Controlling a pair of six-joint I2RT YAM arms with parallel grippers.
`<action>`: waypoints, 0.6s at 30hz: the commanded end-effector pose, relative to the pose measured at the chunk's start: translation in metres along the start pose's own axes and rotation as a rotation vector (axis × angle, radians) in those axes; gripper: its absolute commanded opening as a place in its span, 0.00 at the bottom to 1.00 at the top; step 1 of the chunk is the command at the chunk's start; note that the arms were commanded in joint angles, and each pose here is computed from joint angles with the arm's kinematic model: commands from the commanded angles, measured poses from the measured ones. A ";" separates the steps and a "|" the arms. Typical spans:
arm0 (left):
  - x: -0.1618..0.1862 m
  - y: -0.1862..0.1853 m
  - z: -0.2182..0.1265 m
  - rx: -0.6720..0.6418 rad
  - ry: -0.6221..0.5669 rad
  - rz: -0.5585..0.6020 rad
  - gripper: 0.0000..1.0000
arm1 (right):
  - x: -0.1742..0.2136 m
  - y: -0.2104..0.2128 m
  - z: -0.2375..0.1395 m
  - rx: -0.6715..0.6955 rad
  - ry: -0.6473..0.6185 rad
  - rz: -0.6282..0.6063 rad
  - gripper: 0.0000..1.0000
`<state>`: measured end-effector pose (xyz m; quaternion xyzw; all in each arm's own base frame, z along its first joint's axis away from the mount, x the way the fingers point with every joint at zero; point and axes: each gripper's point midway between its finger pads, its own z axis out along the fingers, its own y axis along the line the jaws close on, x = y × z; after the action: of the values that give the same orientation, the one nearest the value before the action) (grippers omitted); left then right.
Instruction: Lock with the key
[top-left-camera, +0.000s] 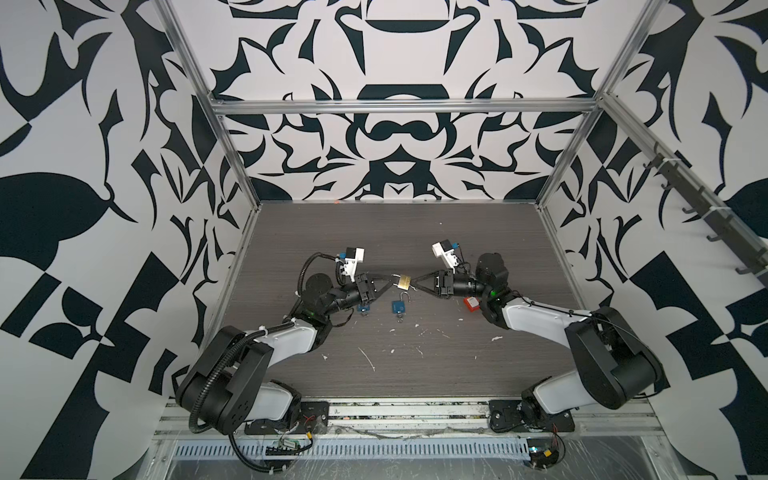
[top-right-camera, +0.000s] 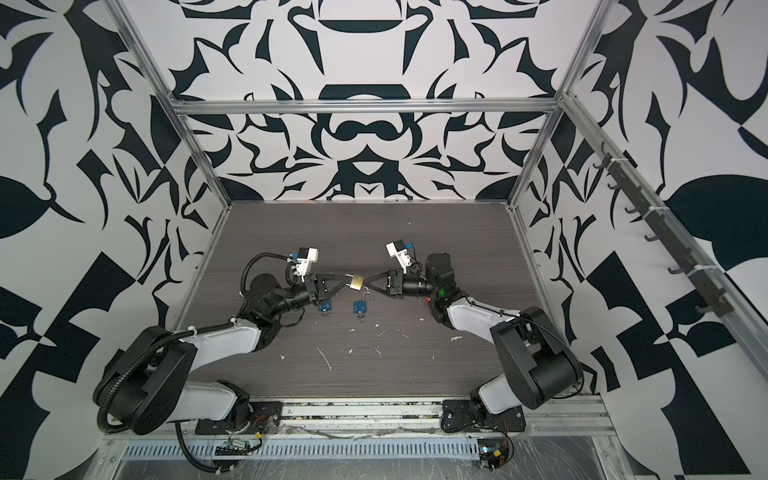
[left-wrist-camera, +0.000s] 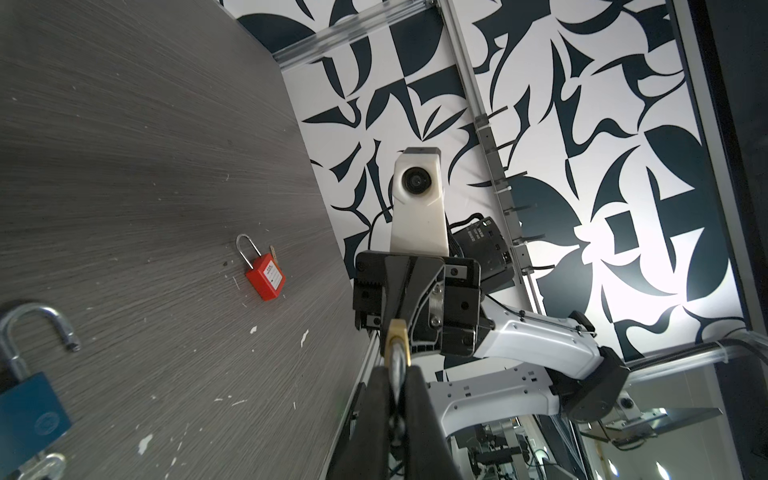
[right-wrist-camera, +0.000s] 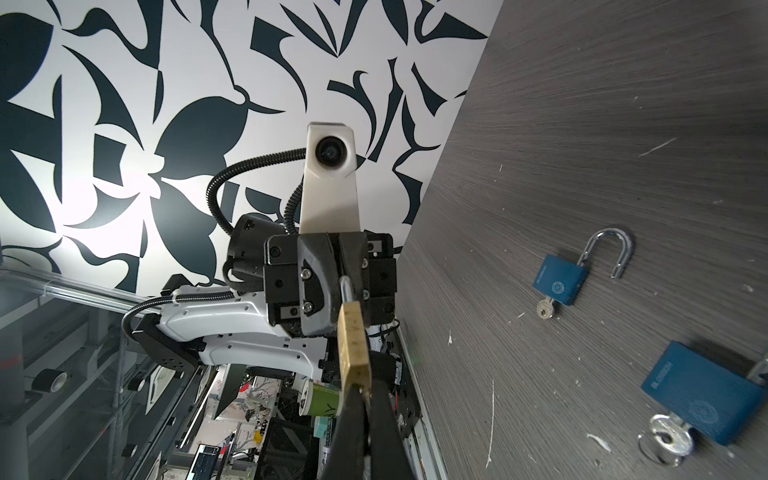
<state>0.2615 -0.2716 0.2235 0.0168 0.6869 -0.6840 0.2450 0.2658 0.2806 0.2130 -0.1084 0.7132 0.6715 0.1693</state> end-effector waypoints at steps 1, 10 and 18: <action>-0.032 -0.015 -0.003 0.027 -0.094 0.077 0.00 | -0.014 0.001 -0.027 0.001 -0.070 -0.017 0.00; -0.037 -0.008 0.013 -0.024 -0.022 0.082 0.00 | -0.014 -0.032 -0.048 0.134 -0.144 0.049 0.00; 0.001 0.037 0.054 -0.408 0.349 0.265 0.00 | 0.001 -0.118 -0.117 0.809 -0.366 0.155 0.00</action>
<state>0.3117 -0.3192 0.2403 0.1089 0.7599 -0.5892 0.2522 0.2968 0.1949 0.1456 0.0822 0.8318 0.4903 0.2468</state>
